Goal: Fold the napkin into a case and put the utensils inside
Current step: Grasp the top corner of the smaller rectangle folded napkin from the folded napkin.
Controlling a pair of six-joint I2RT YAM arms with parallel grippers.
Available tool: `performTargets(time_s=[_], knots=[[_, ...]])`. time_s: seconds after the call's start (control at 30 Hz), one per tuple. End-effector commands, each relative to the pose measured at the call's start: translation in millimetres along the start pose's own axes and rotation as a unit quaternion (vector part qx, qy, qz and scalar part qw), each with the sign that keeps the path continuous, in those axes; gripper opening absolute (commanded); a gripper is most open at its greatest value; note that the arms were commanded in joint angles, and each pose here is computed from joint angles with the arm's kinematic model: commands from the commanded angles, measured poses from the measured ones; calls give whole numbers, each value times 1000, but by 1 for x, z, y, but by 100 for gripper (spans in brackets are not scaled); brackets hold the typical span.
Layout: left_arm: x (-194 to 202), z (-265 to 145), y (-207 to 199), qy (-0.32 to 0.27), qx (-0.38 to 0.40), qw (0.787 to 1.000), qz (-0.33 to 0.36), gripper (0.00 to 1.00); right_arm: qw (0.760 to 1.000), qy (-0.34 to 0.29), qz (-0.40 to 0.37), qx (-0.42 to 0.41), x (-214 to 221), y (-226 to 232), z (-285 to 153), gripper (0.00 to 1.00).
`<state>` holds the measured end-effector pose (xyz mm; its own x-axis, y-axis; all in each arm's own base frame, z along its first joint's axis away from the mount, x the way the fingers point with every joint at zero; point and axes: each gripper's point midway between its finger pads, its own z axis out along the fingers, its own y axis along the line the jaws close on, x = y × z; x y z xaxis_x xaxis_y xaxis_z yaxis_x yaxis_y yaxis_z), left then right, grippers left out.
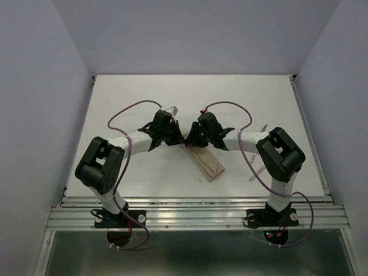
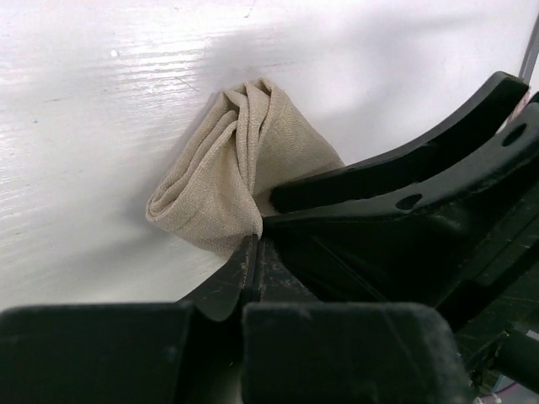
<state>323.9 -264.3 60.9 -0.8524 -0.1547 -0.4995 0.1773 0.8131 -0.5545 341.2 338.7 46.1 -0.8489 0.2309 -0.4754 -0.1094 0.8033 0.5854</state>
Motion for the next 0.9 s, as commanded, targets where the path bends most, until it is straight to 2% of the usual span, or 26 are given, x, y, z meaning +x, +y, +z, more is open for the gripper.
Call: performTargets(time_s=[0.0,0.23,0.33,0.43,0.63,0.87], knots=[[-3,-4,-16,-3,23,999,22,0,998,-58,-24,-12,-33,26,-25,42],[-5,-7,-11,-19,12,999,27,0,996,-85,-5,14,-39,16,-32,26],[-5,-6,-11,-18,12,999,26,0,994,-98,16,36,-40,4,-26,15],[-5,-5,-12,-15,15,999,25,0,995,-89,22,24,-39,10,-15,1],[-8,-4,-13,-15,14,999,27,0,997,-66,28,-32,-34,32,-8,1],[-10,-4,-17,-14,20,999,29,0,996,-56,27,-57,-27,36,1,1]])
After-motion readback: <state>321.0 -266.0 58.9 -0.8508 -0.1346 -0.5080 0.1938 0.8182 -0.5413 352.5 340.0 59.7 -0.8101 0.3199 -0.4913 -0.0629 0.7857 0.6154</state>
